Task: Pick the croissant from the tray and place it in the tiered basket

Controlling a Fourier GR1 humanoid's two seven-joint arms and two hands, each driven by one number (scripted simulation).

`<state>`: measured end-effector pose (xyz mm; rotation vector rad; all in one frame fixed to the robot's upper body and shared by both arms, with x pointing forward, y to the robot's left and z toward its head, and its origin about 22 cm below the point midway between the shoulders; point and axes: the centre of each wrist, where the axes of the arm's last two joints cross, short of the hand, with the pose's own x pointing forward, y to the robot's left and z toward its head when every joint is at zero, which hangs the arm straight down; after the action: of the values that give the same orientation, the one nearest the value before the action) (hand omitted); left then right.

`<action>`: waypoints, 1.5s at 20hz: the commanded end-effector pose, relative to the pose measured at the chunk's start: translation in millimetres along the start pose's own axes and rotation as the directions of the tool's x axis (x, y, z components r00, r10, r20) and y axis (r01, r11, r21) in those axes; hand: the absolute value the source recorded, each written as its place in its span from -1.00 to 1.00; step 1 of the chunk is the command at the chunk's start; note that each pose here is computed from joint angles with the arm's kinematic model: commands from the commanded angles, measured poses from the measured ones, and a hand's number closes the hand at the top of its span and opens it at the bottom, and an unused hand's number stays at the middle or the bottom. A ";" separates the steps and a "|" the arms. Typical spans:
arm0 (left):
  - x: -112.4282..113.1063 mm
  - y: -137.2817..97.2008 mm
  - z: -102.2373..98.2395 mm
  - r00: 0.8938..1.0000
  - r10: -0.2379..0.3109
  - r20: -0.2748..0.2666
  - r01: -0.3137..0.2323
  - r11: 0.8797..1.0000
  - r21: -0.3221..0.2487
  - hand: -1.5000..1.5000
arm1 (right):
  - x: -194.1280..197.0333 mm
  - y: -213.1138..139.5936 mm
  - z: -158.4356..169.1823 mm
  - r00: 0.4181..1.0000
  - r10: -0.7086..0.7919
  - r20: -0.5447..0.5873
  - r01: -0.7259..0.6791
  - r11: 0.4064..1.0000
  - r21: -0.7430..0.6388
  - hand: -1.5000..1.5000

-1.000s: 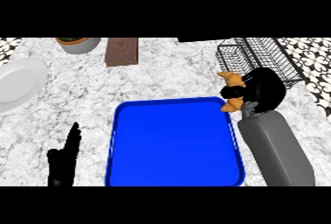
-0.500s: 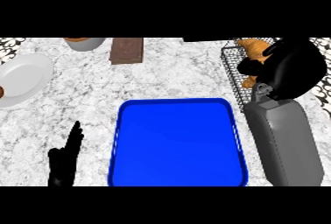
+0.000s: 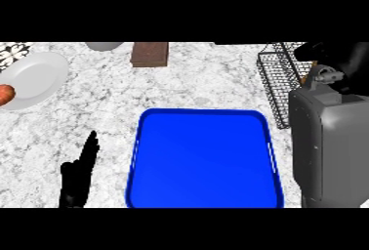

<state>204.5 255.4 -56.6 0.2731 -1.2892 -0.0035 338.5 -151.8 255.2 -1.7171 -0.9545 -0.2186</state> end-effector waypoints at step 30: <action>11.0 -20.6 1.1 1.000 -0.006 0.024 0.007 0.999 -0.039 0.00 | -51.0 101.9 -103.7 0.893 -0.074 -0.445 0.146 0.980 0.131 -1.00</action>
<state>216.5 240.0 -45.8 0.2353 -1.3095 -0.0373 408.3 -271.1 202.0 -1.4993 -0.6772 -0.3092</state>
